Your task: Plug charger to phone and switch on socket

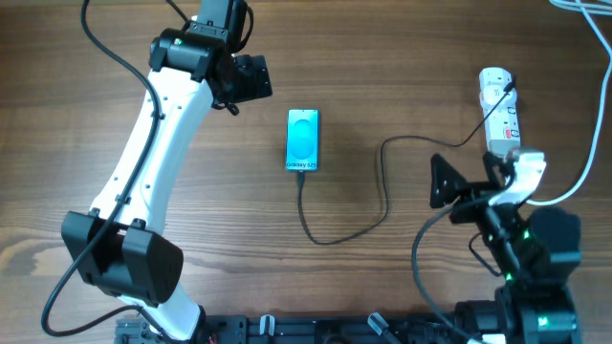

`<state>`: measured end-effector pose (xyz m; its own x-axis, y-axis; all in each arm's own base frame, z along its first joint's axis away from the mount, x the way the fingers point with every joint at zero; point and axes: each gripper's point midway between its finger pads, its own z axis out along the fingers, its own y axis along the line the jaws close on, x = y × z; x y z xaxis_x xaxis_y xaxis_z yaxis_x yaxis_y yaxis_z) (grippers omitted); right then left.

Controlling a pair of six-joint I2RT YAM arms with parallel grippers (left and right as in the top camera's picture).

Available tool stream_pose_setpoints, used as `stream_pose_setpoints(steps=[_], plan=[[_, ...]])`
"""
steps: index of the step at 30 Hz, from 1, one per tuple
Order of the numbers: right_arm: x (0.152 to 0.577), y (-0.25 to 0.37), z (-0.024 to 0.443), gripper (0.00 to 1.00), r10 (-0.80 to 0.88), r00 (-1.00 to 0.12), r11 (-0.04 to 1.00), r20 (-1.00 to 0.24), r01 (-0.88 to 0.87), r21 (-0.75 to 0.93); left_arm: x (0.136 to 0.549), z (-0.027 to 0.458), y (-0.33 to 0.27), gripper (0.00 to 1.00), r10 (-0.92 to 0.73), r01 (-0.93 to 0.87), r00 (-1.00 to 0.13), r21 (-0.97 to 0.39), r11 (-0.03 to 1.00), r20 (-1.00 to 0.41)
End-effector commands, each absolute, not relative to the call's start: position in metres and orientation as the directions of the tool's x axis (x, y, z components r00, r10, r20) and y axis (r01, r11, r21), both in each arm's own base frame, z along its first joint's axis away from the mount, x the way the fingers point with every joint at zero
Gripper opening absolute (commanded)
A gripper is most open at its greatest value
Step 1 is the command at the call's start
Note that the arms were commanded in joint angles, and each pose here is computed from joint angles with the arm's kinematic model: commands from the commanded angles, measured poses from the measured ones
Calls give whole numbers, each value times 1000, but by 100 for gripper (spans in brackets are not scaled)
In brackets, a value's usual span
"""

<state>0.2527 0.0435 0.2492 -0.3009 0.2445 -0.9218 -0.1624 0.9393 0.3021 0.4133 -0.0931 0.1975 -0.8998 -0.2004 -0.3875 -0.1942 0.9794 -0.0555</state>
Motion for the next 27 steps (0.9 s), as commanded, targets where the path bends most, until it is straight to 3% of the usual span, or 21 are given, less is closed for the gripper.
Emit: stream_pose_setpoints(steps=[1, 27], plan=[[238, 42, 268, 100, 163, -167, 959, -972, -203, 196, 414, 193, -90, 100, -215, -213, -899, -48, 976, -381], [228, 32, 264, 100, 131, 97, 975, -987, -191, 110, 414, 193, -90, 100, -215, -213, -899, -48, 976, -381]])
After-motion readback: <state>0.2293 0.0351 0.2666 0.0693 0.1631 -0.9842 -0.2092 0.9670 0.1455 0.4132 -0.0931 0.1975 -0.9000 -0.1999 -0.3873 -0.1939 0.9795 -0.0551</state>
